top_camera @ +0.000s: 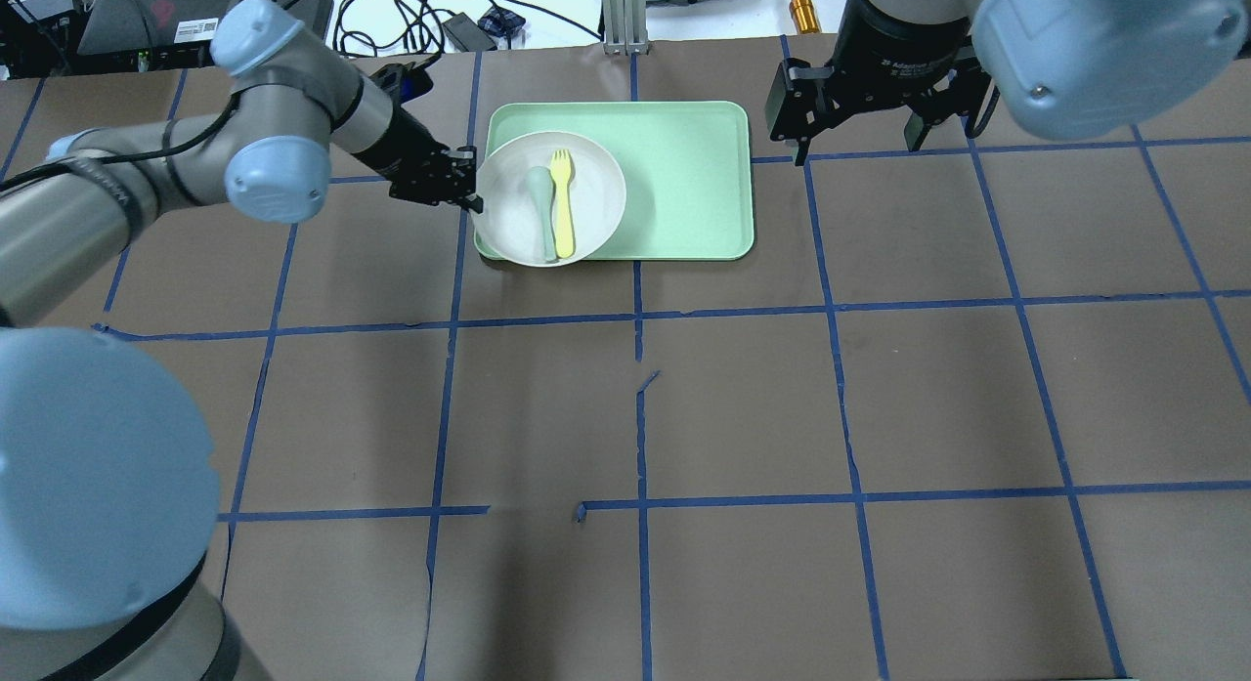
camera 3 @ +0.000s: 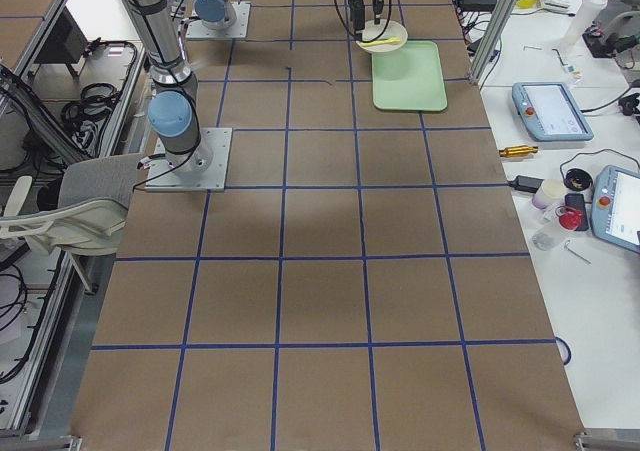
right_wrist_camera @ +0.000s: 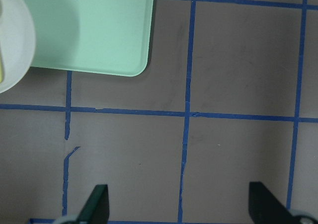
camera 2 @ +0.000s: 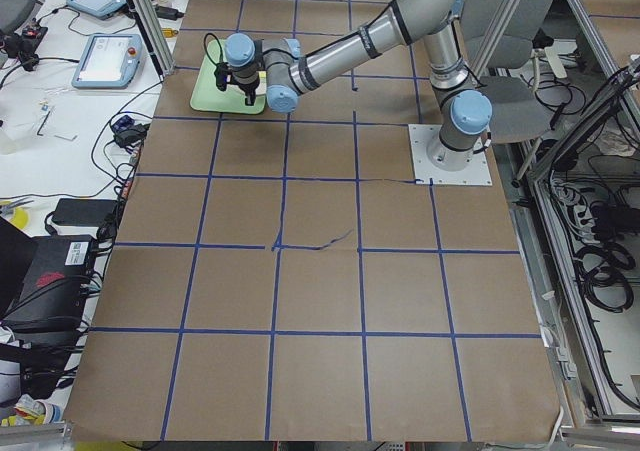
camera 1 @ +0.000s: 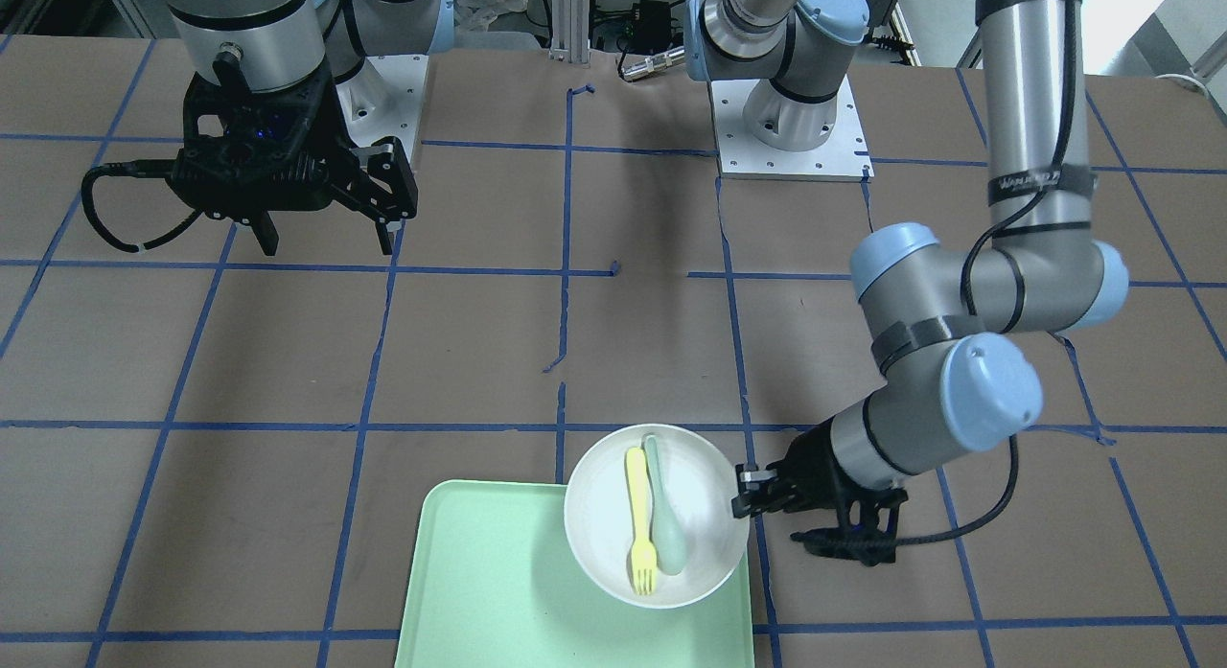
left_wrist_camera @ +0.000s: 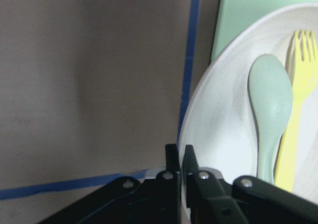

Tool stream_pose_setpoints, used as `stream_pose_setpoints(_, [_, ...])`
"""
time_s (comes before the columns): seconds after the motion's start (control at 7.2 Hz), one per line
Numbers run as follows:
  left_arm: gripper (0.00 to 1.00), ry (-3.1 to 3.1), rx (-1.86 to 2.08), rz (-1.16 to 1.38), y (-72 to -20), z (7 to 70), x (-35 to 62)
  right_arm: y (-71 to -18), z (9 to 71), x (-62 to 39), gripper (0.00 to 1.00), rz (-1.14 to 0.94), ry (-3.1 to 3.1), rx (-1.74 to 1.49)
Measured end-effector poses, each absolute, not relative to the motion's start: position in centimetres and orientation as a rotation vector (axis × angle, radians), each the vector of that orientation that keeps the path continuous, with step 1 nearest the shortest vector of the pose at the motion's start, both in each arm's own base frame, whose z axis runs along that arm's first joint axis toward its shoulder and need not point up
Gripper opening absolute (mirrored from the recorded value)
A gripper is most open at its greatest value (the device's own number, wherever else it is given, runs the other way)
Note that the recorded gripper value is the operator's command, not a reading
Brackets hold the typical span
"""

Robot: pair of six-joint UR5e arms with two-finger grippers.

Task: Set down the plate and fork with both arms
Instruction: 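Carry the plate with the left gripper onto the green tray, then open the left gripper and lift it away from the plate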

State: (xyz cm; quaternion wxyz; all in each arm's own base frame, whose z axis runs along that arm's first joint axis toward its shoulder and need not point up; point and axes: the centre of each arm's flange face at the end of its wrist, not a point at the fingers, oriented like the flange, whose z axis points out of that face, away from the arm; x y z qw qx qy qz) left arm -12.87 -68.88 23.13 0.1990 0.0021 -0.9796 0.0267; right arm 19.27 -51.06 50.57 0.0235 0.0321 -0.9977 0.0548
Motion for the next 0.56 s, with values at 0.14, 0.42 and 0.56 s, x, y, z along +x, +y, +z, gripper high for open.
stream_pose_setpoints(0.14, [0.00,-2.744,-0.016,0.067,-71.4,21.4,-15.7,-51.1,50.6,19.3,1.00,0.172,-3.088,0.099])
stream_pose_setpoints(0.42, [0.92,-2.772,-0.024,0.037,-73.4,17.8,-18.3,-51.1,50.7,19.3,1.00,0.174,-3.088,0.100])
stream_pose_setpoints(0.56, [1.00,-2.781,-0.037,0.058,-73.8,17.2,-18.5,-51.1,50.7,19.3,1.00,0.174,-3.088,0.100])
